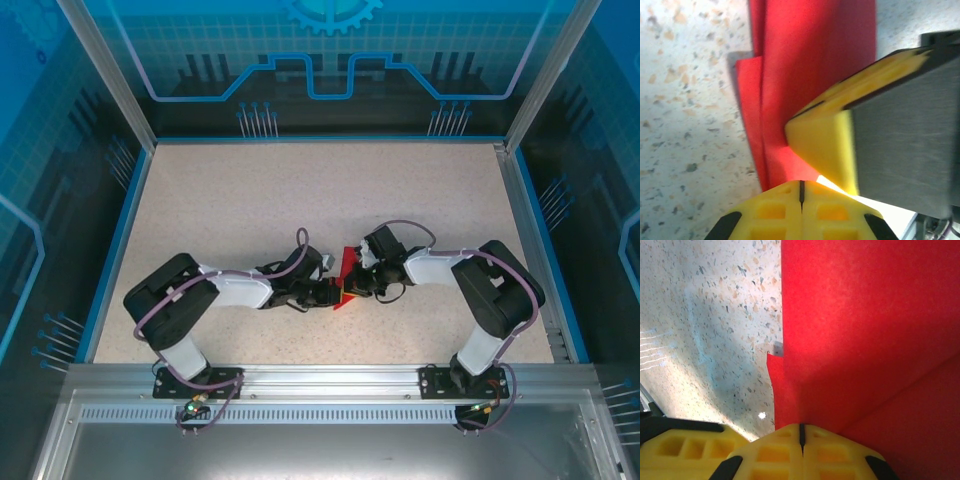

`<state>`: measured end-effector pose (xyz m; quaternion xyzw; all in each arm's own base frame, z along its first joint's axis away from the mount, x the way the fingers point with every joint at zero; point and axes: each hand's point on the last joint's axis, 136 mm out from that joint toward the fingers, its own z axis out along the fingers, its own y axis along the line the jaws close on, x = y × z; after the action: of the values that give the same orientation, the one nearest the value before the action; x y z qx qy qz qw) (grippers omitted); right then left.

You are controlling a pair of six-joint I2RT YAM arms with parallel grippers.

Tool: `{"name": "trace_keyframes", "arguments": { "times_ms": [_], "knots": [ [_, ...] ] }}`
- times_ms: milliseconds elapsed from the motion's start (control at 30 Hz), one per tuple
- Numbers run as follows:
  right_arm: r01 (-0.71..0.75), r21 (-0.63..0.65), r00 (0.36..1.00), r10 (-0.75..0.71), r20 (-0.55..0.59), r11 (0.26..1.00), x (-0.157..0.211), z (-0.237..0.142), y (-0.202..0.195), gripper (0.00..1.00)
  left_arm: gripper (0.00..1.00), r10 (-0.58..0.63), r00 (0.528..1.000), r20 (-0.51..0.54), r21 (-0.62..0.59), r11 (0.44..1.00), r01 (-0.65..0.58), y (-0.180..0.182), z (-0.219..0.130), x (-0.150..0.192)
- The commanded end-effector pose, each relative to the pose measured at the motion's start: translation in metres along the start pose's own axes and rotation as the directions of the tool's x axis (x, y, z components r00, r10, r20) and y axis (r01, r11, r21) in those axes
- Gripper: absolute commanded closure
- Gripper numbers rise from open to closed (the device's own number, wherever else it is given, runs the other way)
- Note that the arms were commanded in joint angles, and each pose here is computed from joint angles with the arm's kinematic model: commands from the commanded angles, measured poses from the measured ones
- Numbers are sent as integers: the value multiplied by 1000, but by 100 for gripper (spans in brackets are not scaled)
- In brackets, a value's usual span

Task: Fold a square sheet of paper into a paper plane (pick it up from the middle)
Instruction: Fourth fold the wing at the center of the table.

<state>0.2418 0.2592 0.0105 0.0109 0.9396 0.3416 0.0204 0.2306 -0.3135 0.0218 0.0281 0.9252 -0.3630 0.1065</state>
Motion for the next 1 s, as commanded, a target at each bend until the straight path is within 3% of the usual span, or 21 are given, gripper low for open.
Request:
{"name": "trace_keyframes", "arguments": {
  "times_ms": [0,400,967],
  "knots": [
    [-40,57,999,42,-23,998,10,4,-18,96,100,-31,999,-33,-30,999,30,11,7,11],
    [-69,102,996,62,68,992,-26,-10,-37,96,100,-91,985,-144,-184,981,64,52,0,47],
    [-141,144,966,104,236,980,-95,-42,-66,96,100,-90,979,-183,-199,979,53,53,0,53]
  ]
}}
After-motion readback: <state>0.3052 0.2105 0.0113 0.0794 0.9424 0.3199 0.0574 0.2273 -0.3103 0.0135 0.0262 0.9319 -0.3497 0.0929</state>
